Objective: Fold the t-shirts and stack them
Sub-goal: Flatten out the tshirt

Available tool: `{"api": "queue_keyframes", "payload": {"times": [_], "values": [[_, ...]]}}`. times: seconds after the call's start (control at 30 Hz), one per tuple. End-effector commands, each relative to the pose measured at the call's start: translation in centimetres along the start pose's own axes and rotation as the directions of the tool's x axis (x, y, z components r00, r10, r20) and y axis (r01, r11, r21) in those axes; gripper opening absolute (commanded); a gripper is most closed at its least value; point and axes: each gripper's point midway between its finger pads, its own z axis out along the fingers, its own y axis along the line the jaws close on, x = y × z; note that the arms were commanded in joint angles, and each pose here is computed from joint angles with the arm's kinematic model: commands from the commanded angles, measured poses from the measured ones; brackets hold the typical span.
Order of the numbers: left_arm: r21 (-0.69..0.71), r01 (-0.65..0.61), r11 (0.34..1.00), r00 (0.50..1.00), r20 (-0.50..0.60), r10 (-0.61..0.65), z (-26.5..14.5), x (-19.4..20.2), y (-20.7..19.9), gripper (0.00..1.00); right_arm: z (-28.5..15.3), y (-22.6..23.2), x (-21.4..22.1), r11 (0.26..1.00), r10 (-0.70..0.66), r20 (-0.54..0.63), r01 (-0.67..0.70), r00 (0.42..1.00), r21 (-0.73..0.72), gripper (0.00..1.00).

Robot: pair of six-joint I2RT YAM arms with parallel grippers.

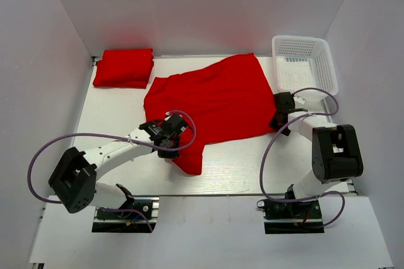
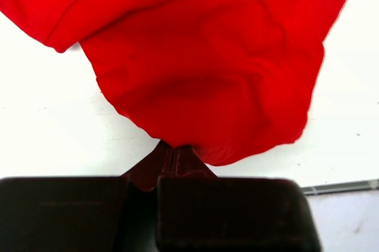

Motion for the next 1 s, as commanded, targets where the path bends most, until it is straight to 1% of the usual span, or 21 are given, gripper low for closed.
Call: {"api": "queue_keyframes", "payload": {"times": [0.0,0.07,0.1,0.17,0.23,0.3,0.4,0.43,0.47,0.5,0.53,0.57,0.6,0.63,0.67,0.7,0.77,0.83,0.87,0.93,0.97], "values": [[0.092,-0.015,0.996,0.997,0.078,0.008,-2.0,-2.0,-1.7,0.0,0.5,-0.2,0.3,1.0,0.029,0.006,-0.029,1.0,-0.002,0.42],[0.13,-0.044,0.991,0.995,0.096,0.031,-2.5,-2.3,-2.2,0.0,0.5,-0.1,0.5,1.0,0.014,0.008,-0.014,1.0,-0.016,0.3],[0.161,-0.053,0.986,0.993,0.115,0.035,-3.1,-2.7,-2.7,0.0,0.2,0.3,0.3,0.999,0.008,0.021,-0.006,1.0,-0.05,0.13],[0.221,-0.095,0.971,0.981,0.188,0.053,-5.1,-4.5,-3.9,0.0,-0.3,0.8,-0.3,0.997,-0.004,0.044,0.008,0.999,-0.08,0.0],[0.247,-0.116,0.962,0.964,0.26,0.05,-7.0,-6.2,-4.4,0.0,-1.6,1.2,-1.8,0.993,-0.01,0.102,0.021,0.995,-0.115,0.0],[0.275,-0.129,0.953,0.926,0.377,0.016,-10.6,-9.1,-4.9,0.0,-2.8,1.7,-3.4,0.989,-0.022,0.146,0.042,0.989,-0.141,0.0],[0.233,-0.104,0.967,0.835,0.548,-0.042,-15.6,-14.1,-4.0,0.0,-7.1,3.8,-6.6,0.959,-0.013,0.239,0.08,0.971,-0.273,0.0],[0.182,-0.074,0.98,0.804,0.593,-0.049,-16.5,-15.7,-3.2,0.0,-10.4,4.7,-9.8,0.938,0.018,0.335,0.1,0.942,-0.333,0.0],[0.19,-0.059,0.98,0.755,0.651,-0.08,-19.4,-17.8,-3.2,0.0,-11.8,5.0,-10.8,0.927,0.023,0.364,0.116,0.931,-0.355,0.0],[0.145,-0.028,0.989,0.709,0.701,-0.083,-20.8,-19.4,-2.4,0.0,-13.7,5.2,-12.0,0.915,0.041,0.404,0.128,0.914,-0.382,0.0],[0.122,-0.015,0.992,0.682,0.727,-0.079,-22.0,-20.3,-2.0,0.0,-17.3,5.6,-14.9,0.898,0.066,0.486,0.161,0.871,-0.41,0.0],[0.134,-0.002,0.991,0.628,0.771,-0.103,-24.7,-22.3,-2.1,0.0,-18.6,5.6,-15.8,0.893,0.076,0.511,0.169,0.856,-0.417,0.0],[0.122,0.009,0.992,0.6,0.794,-0.103,-26.0,-23.2,-1.8,0.0,-20.3,5.3,-16.9,0.89,0.091,0.544,0.177,0.834,-0.42,0.0],[0.099,0.022,0.995,0.53,0.842,-0.095,-29.6,-24.6,-0.9,0.0,-24.0,5.1,-19.3,0.883,0.108,0.601,0.201,0.792,-0.423,0.0],[0.088,0.024,0.996,0.499,0.862,-0.088,-31.0,-25.5,-0.8,0.0,-25.7,4.9,-20.1,0.88,0.117,0.626,0.211,0.771,-0.425,0.0],[0.079,0.046,0.996,0.452,0.887,-0.091,-33.1,-26.1,0.1,0.0,-28.1,4.6,-21.4,0.874,0.133,0.659,0.226,0.741,-0.43,0.0],[0.085,0.038,0.996,0.326,0.941,-0.093,-38.6,-27.4,1.1,0.0,-31.8,3.9,-22.9,0.865,0.135,0.71,0.267,0.692,-0.425,0.0],[0.065,-0.006,0.998,0.216,0.974,-0.062,-43.1,-27.5,2.0,0.0,-35.7,3.3,-24.4,0.855,0.159,0.761,0.298,0.629,-0.425,0.0],[0.072,-0.021,0.997,0.173,0.983,-0.067,-44.9,-27.4,2.4,0.0,-39.3,2.3,-25.5,0.849,0.197,0.796,0.306,0.573,-0.43,0.0],[0.079,-0.105,0.991,0.049,0.996,-0.075,-49.8,-26.4,2.8,0.0,-41.9,1.5,-26.2,0.848,0.204,0.829,0.328,0.521,-0.415,0.0],[0.082,-0.135,0.987,0.018,0.997,-0.08,-51.2,-25.9,3.0,0.0,-45.4,0.4,-26.9,0.844,0.224,0.861,0.351,0.456,-0.405,0.0]]}}
